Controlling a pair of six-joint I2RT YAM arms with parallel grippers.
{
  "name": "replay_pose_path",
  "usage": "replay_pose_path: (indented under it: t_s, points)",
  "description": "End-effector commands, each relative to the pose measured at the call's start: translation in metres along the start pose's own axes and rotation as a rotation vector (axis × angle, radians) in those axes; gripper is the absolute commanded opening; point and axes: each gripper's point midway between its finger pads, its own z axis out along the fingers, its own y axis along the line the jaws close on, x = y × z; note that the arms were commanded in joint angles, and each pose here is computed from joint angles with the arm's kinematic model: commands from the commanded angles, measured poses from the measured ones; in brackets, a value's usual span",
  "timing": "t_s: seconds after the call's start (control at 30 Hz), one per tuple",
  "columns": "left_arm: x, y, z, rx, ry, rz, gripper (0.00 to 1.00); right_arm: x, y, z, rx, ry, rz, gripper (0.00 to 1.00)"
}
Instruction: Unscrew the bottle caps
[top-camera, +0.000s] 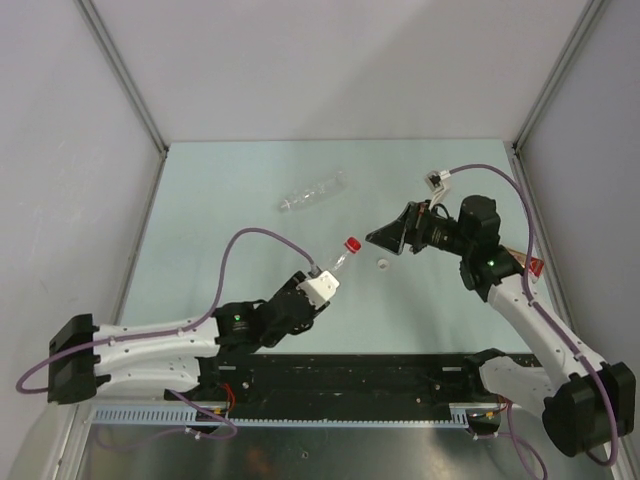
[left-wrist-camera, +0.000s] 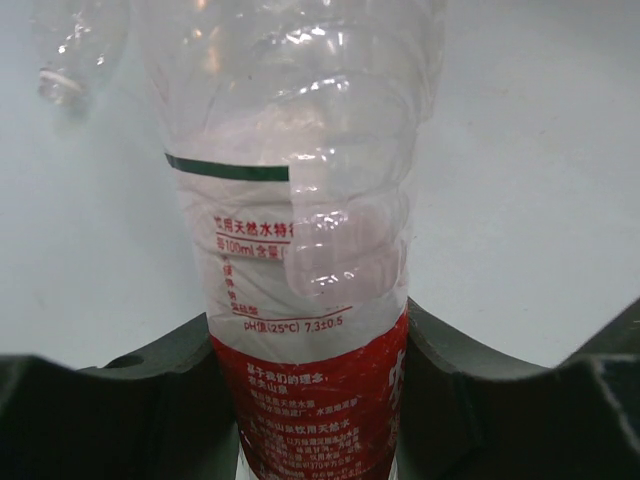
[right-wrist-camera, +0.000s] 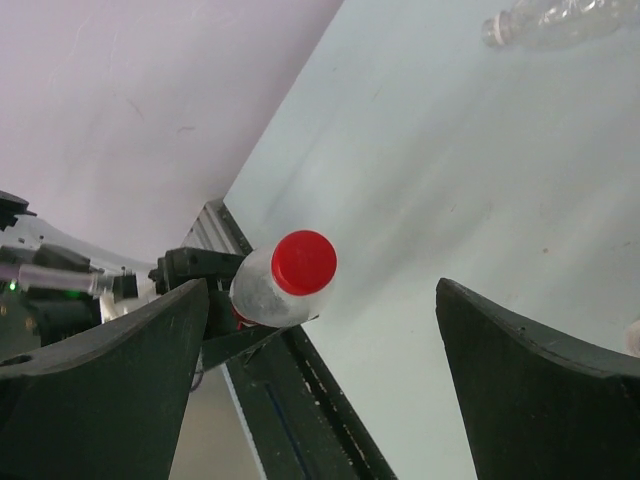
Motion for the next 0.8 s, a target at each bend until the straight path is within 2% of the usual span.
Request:
replay_pose_path:
  t_s: [0.0,0.13,0.37,0.6,0.77]
  points:
    - [-0.007,0.026,-0.005,-0.227,0.024,0.068,0.00,-0.001,-0.005,0.008,-0.009,0.014,0.060,0.99]
    - [0.001,0.028,-0.003,-0.315,0.085,0.138,0.00,0.011,-0.011,0.014,-0.009,0.064,0.108,0.99]
    - [0.006,0.021,0.006,-0.345,0.140,0.215,0.00,0.032,-0.022,0.020,0.019,0.143,0.160,0.96]
    - [0.006,0.018,0.010,-0.354,0.156,0.255,0.00,0.056,-0.034,0.031,0.037,0.233,0.239,0.76]
    - [0.006,0.017,0.009,-0.363,0.154,0.270,0.00,0.057,-0.036,0.038,0.021,0.239,0.265,0.72]
